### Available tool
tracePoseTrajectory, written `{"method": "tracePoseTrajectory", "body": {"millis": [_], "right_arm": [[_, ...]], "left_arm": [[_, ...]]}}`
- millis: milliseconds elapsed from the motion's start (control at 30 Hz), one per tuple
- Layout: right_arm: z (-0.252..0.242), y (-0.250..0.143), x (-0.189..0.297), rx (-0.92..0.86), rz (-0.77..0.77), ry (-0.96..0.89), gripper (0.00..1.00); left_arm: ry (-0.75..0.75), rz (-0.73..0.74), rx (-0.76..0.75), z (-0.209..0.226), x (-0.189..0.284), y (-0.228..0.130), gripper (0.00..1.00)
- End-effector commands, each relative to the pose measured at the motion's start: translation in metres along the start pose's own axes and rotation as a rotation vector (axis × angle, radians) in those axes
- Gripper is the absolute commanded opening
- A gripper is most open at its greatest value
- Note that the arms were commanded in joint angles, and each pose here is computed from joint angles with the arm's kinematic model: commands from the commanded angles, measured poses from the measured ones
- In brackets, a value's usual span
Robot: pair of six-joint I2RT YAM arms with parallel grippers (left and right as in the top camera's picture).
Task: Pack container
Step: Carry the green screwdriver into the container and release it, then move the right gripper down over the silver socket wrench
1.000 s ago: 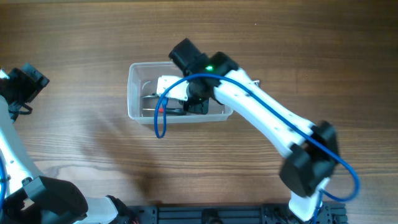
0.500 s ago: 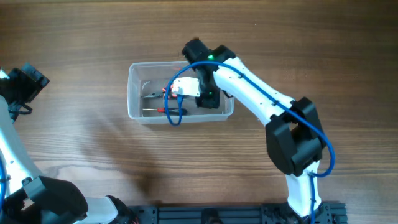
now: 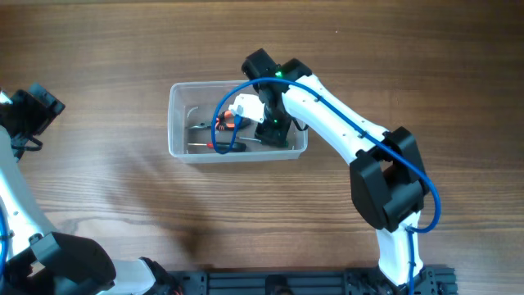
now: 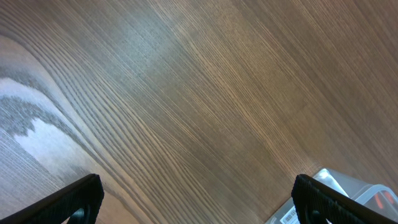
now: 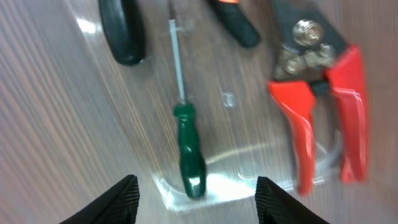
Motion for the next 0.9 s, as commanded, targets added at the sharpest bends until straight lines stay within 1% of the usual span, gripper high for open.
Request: {"method": "tracePoseTrajectory", "body": {"millis": [0,67,133,167,200,267,300,333,400,467,533,667,733,867], "right_arm": [[-0.012,0.002,0.069,-0.211,-0.082,-0.17,0.57],[-0.018,-0.009,0.103,-0.323,-0.133,-0.252,0.56],[-0.021,-0.021,0.126,-0.401,-0.184,-0.287,0.57],[-0.026,-0.031,0.14,-0.478,-0.217,-0.31,0.57],[-0.031,-0.041,0.148,-0.551,-0.24,-0.323,0.57],[-0.043,-0.064,0.159,-0.728,-0.269,-0.337,0.62],[-0.051,-0.079,0.16,-0.85,-0.272,-0.329,0.63],[-0.056,-0.089,0.158,-0.921,-0.27,-0.318,0.65],[-0.065,-0.113,0.147,-1.098,-0.252,-0.265,0.68],[-0.071,-0.138,0.124,-1.265,-0.218,-0.175,0.68],[-0.071,-0.155,0.098,-1.331,-0.183,-0.094,0.68],[-0.06,-0.177,0.048,-1.381,-0.075,-0.01,0.62],[-0.045,-0.185,0.014,-1.388,-0.013,0.028,0.54],[-0.036,-0.192,-0.007,-1.387,0.021,0.022,0.54]], "left_arm": [[-0.014,0.002,0.02,0.0,0.001,0.001,1.0],[-0.014,0.002,0.02,0.0,0.001,0.001,1.0],[-0.015,0.002,0.02,-0.001,0.001,0.001,1.0],[-0.014,0.002,0.02,0.0,0.001,0.001,1.0],[-0.015,0.002,0.02,-0.001,0.001,0.001,1.0],[-0.014,0.002,0.02,0.0,0.001,0.001,1.0],[-0.014,0.002,0.02,0.0,0.001,0.001,1.0],[-0.014,0.002,0.02,0.0,0.001,0.001,1.0],[-0.014,0.002,0.02,0.0,0.001,0.001,1.0],[-0.014,0.002,0.02,0.0,0.001,0.001,1.0],[-0.014,0.002,0.02,0.0,0.001,0.001,1.0],[-0.014,0.002,0.02,0.0,0.001,0.001,1.0],[-0.014,0.002,0.02,0.0,0.001,0.001,1.0],[-0.015,0.002,0.02,-0.001,0.001,0.001,1.0]]}}
Point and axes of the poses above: each gripper's point midway between its finger pads, its own x axis back along the fingers, its own z axis along the line the jaws close on, y = z × x, the point moved 8 cm from there along x, back along the fingers, and after that the axes turned 7 degrees about x, right-handed, at the moved point
